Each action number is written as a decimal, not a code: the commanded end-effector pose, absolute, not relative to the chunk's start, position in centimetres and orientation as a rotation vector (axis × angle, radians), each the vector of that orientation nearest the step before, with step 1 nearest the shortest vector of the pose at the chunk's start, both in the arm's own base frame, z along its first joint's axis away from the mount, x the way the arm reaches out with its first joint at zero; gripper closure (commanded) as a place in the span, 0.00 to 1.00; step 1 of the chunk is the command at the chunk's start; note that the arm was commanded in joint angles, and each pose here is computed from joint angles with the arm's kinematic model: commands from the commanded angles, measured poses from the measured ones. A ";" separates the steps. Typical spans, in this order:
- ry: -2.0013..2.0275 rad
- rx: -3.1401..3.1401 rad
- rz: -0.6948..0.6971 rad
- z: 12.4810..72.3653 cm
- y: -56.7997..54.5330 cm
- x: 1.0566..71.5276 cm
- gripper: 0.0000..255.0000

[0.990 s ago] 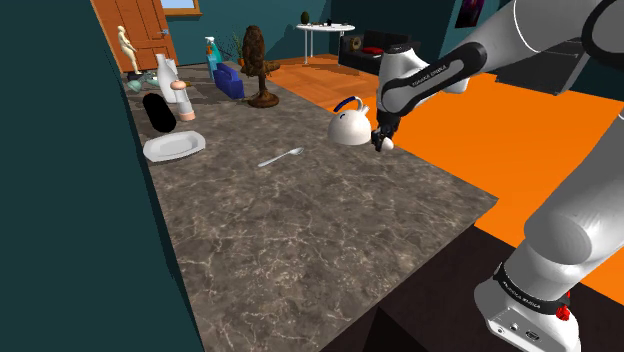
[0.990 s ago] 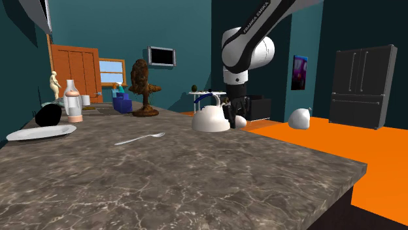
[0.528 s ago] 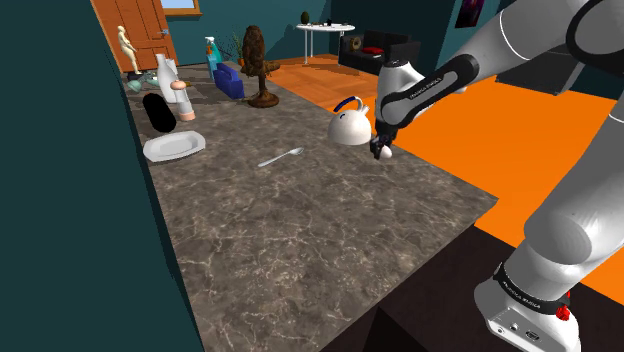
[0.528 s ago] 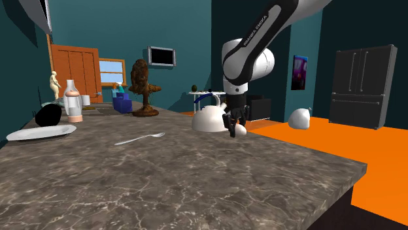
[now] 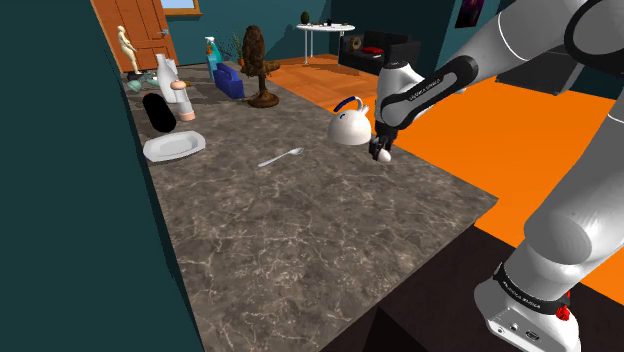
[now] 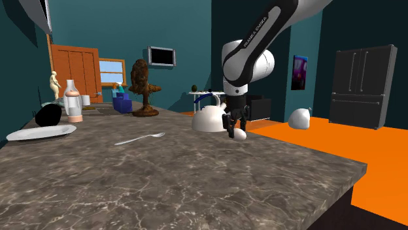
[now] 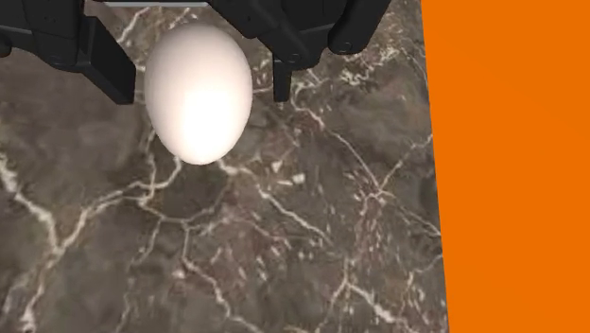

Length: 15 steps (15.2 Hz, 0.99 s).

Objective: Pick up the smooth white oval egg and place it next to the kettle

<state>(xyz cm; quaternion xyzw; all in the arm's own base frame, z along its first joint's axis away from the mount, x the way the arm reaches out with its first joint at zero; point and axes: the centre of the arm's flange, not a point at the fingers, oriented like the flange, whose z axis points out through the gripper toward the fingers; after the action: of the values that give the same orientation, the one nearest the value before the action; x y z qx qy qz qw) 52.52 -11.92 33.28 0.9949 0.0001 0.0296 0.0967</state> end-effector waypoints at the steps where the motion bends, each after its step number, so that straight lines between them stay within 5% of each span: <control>1: 0.000 2.947 0.088 33.3 -11.9 52.5 0.00; 15: 0.000 2.947 0.088 38.2 -11.0 52.2 0.00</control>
<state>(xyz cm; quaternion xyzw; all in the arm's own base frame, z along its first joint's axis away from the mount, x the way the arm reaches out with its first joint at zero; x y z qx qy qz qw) 52.23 -10.96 38.16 0.9949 0.0001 0.0298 0.0967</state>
